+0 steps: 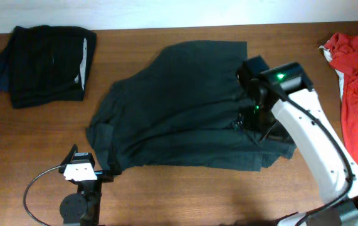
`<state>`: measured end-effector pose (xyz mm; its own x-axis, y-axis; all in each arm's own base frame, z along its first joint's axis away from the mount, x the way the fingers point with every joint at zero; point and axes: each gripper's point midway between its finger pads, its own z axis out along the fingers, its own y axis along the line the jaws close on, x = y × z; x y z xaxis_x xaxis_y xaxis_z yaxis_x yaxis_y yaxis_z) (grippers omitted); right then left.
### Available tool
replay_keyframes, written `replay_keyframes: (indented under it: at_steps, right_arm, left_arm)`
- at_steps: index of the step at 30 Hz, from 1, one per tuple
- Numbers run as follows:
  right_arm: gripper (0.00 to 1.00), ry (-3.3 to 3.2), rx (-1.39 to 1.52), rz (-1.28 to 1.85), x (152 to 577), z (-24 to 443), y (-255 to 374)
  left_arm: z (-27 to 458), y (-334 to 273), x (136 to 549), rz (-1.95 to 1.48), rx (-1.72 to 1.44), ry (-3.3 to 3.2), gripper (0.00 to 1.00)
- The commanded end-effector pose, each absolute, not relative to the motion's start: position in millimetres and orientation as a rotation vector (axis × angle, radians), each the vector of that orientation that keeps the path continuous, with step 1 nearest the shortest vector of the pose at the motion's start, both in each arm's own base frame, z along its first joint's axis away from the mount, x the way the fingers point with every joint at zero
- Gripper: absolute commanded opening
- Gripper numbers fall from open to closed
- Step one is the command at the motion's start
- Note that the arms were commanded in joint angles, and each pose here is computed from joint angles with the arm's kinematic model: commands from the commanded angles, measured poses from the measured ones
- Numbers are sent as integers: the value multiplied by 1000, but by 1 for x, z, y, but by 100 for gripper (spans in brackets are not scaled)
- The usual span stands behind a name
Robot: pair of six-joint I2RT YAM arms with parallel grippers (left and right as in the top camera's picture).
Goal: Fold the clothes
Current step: 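Reach right gripper to the right pile and grasp the dark green t-shirt, then drag the green t-shirt leftward onto the table center with right gripper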
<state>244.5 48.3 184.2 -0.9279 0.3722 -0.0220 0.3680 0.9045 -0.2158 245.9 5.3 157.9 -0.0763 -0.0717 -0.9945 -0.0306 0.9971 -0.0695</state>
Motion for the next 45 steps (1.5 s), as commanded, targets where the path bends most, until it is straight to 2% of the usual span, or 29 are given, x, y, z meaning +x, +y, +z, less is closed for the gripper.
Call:
replay_keyframes:
  at_steps: [1, 6, 9, 11, 12, 13, 15, 17, 19, 22, 24, 25, 31, 32, 33, 34, 35, 36, 37, 38, 45]
  right_arm:
    - [99, -3052, -894, 391, 233, 156, 32]
    - [99, -2968, -976, 334, 213, 100, 10]
    - [99, -2983, -889, 15, 224, 73, 24]
    - [91, -3026, -793, -85, 227, 53, 28]
    - [83, -3031, -744, -143, 226, 48, 35]
    - [82, -3029, -744, -160, 224, 40, 36]
    - [90, -3008, -771, -150, 215, 27, 35]
    - [90, -2992, -767, -139, 205, 15, 34]
    - [85, -2992, -767, -140, 201, 9, 34]
    - [68, -2971, -822, -189, 195, -6, 39]
    - [63, -2981, -823, -207, 197, -7, 40]
    - [54, -2982, -823, -206, 197, -7, 40]
    - [34, -2973, -823, -119, 202, 15, 32]
    - [26, -2976, -824, -111, 205, 21, 32]
    - [12, -2983, -825, -99, 209, 32, 30]
    - [5, -2997, -828, -100, 214, 42, 30]
    - [6, -3016, -829, -112, 220, 50, 30]
    - [17, -3028, -822, -110, 222, 54, 30]
    - [48, -3030, -811, -100, 221, 54, 29]
    - [54, -3019, -809, -78, 218, 50, 27]
    - [58, -2981, -805, -169, 189, -2, 37]
  left_arm:
    - [156, 4, 246, -28, -65, 1650, 99]
    - [156, 4, 246, -28, -65, 1650, 99]
    - [156, 4, 246, -28, -65, 1650, 99]
    - [156, 4, 246, -28, -65, 1650, 99]
    - [156, 4, 246, -28, -65, 1650, 99]
    - [156, 4, 246, -28, -65, 1650, 99]
    - [156, 4, 246, -28, -65, 1650, 99]
    - [156, 4, 246, -28, -65, 1650, 99]
    - [156, 4, 246, -28, -65, 1650, 99]
    - [156, 4, 246, -28, -65, 1650, 99]
    - [156, 4, 246, -28, -65, 1650, 99]
    - [156, 4, 246, -28, -65, 1650, 99]
    - [156, 4, 246, -28, -65, 1650, 99]
    - [156, 4, 246, -28, -65, 1650, 99]
    - [156, 4, 246, -28, -65, 1650, 99]
    - [156, 4, 246, -28, -65, 1650, 99]
    - [156, 4, 246, -28, -65, 1650, 99]
    - [156, 4, 246, -28, -65, 1650, 99]
    - [156, 4, 246, -28, -65, 1650, 99]
    - [156, 4, 246, -28, -65, 1650, 99]
    - [156, 4, 246, -28, -65, 1650, 99]
